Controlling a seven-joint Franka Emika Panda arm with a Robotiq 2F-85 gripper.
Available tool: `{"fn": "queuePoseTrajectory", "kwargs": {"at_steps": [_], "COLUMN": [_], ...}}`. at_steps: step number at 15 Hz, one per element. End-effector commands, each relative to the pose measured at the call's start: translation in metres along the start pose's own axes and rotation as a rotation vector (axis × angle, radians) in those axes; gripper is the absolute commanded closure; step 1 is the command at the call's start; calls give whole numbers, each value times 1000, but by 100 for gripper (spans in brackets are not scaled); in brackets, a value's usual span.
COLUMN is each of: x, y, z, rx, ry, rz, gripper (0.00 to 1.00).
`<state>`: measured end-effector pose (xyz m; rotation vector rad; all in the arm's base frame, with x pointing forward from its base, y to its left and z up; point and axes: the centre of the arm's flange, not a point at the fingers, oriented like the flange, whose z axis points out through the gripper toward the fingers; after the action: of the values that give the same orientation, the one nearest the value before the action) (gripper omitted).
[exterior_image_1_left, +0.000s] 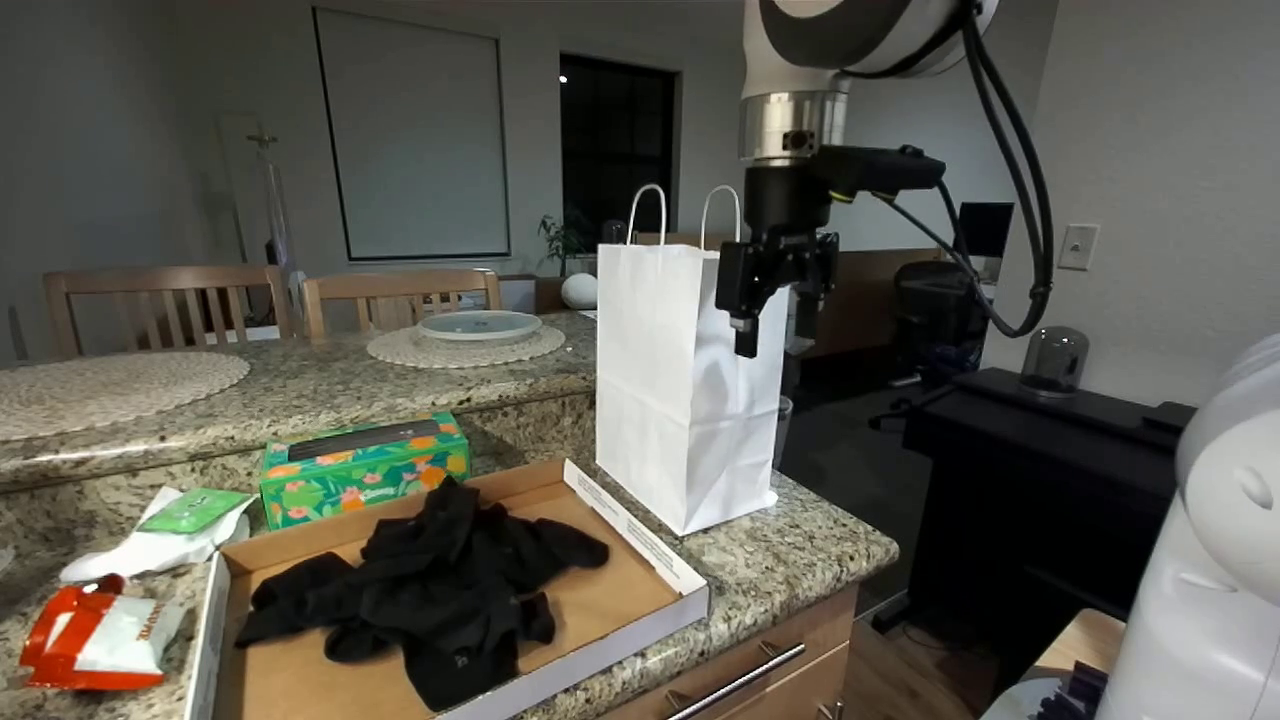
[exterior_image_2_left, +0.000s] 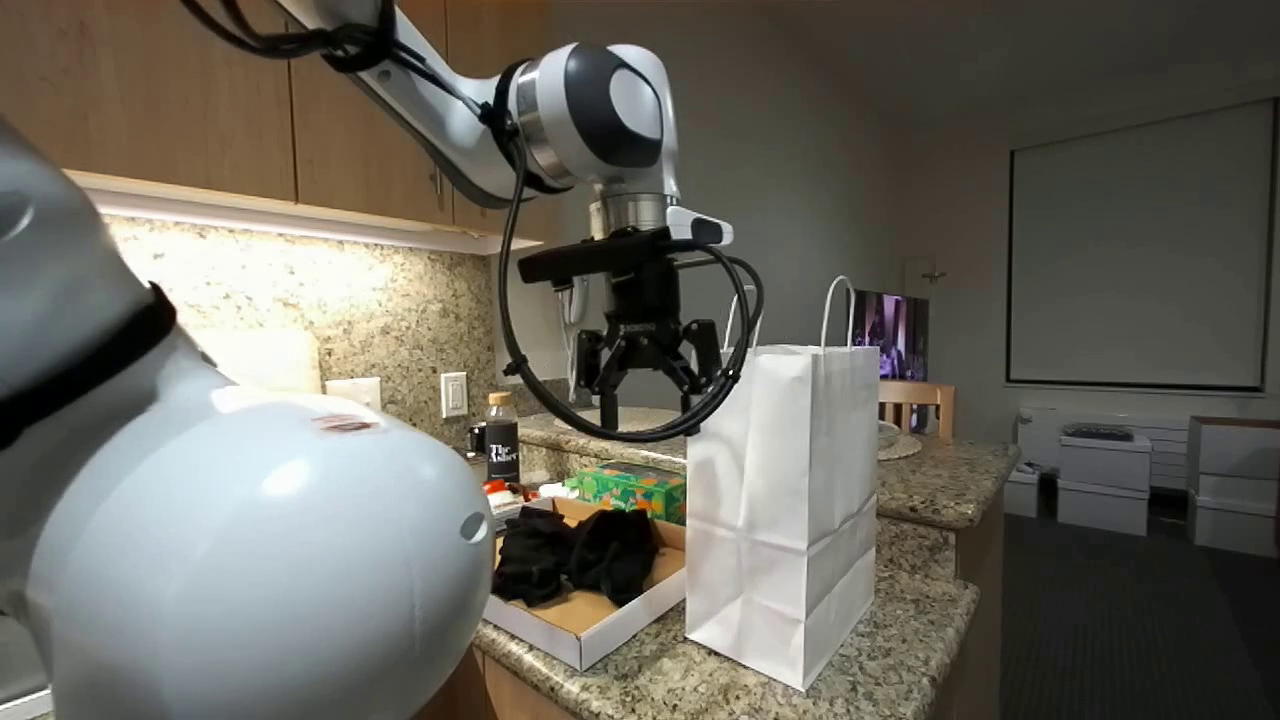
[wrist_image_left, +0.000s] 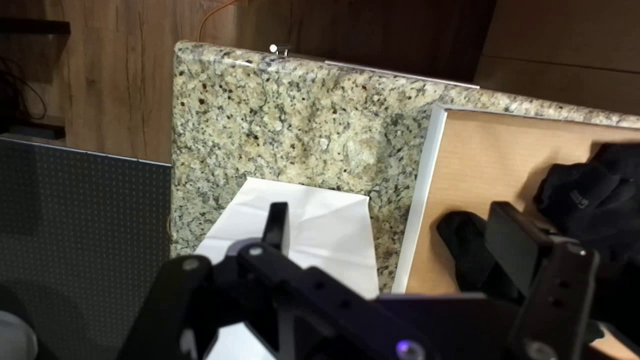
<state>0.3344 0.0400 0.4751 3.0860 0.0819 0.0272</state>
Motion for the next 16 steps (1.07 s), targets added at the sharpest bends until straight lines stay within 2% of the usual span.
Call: {"fn": "queuePoseTrajectory", "kwargs": {"at_steps": [1, 6, 8, 12, 14, 16], "x": [-29, -31, -23, 9, 33, 59], "y": [-45, -113, -152, -236, -273, -296], "z": [0, -21, -25, -26, -32, -34], "rx": [23, 26, 13, 8, 52, 107], "ry": [32, 113, 145, 210, 252, 268], "rz": [-84, -238, -303, -389, -404, -384], "gripper": [0, 0, 0, 0, 0, 0]}}
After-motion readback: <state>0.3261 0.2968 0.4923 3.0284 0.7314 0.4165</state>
